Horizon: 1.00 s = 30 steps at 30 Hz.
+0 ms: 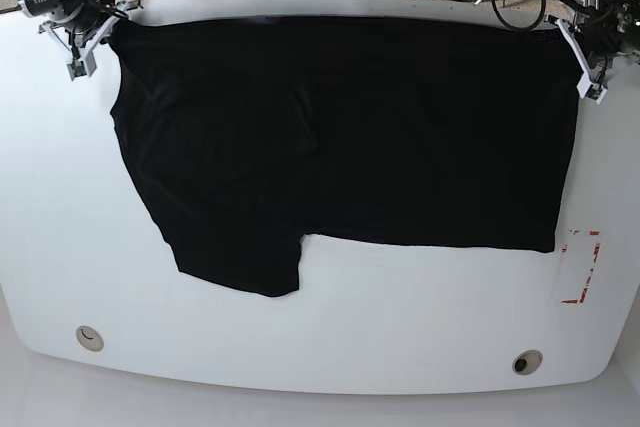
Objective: Layout the t-shirt on the table in an organized manner, then fold the t-shirt properly
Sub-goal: 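Hold the collar-edge corners with both grippers and stretch the shirt flat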
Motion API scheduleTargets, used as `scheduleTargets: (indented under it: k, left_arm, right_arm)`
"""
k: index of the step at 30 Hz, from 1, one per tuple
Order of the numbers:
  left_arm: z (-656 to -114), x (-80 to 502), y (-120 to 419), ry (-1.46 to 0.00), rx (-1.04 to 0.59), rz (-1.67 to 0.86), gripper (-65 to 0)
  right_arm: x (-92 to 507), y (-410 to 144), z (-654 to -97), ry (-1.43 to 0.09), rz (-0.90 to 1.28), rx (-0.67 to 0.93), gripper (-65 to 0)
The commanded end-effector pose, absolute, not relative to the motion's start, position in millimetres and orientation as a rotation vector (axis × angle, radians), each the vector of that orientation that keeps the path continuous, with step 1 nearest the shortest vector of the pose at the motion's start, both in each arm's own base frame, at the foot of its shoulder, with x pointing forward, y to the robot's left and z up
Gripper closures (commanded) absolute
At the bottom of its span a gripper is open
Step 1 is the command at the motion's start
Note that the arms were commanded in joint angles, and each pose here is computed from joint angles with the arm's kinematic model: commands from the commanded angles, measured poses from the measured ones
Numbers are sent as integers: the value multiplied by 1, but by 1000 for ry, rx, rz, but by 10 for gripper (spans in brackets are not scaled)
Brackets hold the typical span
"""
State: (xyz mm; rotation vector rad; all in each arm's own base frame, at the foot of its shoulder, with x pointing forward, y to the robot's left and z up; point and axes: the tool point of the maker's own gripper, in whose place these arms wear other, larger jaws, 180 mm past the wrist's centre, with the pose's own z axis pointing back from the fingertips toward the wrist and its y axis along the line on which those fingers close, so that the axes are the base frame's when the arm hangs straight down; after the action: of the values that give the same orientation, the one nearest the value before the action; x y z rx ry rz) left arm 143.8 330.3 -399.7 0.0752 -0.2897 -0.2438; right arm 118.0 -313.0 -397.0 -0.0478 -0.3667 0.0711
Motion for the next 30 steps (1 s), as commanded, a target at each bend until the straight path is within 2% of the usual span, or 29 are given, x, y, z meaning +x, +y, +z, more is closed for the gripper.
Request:
scheduleTargets:
  k: [1,4,11,12,17,20,30]
  left_arm:
    - [-393,137,344,-262,132,-256,0]
    - [-395,133,344,-250,130,-258,-4]
    - [-394,132,345,-249,133,-257,-212]
    - [-392,134,345,-255,139,-261,-250]
    - [-388,136,344,-265,150,-272,-264]
    - [-385,140,342,-277,151,-281,-265]
    - [-366,143,352,-235,223,-317,-265]
  right_arm:
    - [120,-326,-390,-373,72,-93,-57]
    - [122,-325,-388,-377,77,-95,-138]
    - [124,-324,-380,-393,92,-113,-365]
    - [126,-324,-377,-400,98,-119,-414]
    - [122,-320,-369,-409,120,-132,-523]
    - [124,-318,-362,-422,137,-146,-555]
    - [110,-317,-366,-377,144,-146,-555]
